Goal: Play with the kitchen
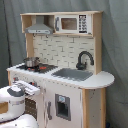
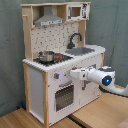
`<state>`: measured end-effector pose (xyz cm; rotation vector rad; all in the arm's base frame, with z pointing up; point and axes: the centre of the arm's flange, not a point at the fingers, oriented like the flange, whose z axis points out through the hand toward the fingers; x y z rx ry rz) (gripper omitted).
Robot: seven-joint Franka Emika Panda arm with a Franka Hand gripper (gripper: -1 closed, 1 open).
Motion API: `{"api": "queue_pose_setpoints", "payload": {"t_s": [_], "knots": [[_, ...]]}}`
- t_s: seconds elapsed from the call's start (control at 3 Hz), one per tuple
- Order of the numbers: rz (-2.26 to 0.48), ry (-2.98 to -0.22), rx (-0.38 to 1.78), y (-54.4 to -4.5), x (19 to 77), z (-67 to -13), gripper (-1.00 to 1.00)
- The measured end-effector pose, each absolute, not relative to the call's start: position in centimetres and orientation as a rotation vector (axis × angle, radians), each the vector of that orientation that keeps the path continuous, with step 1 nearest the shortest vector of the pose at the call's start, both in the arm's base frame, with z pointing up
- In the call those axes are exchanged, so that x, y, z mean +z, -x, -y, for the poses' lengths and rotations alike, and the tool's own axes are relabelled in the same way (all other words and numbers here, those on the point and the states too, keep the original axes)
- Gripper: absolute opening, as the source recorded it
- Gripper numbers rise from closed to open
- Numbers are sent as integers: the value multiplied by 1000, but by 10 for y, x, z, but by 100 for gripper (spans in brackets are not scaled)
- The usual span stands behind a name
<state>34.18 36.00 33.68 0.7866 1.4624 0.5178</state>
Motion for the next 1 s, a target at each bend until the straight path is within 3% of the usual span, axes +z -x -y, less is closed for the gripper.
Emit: {"api": "queue_pose_setpoints", "payload": {"t_s": [1.0], "knots": [[-1403,-901,635,-299,347,-386,100]]}}
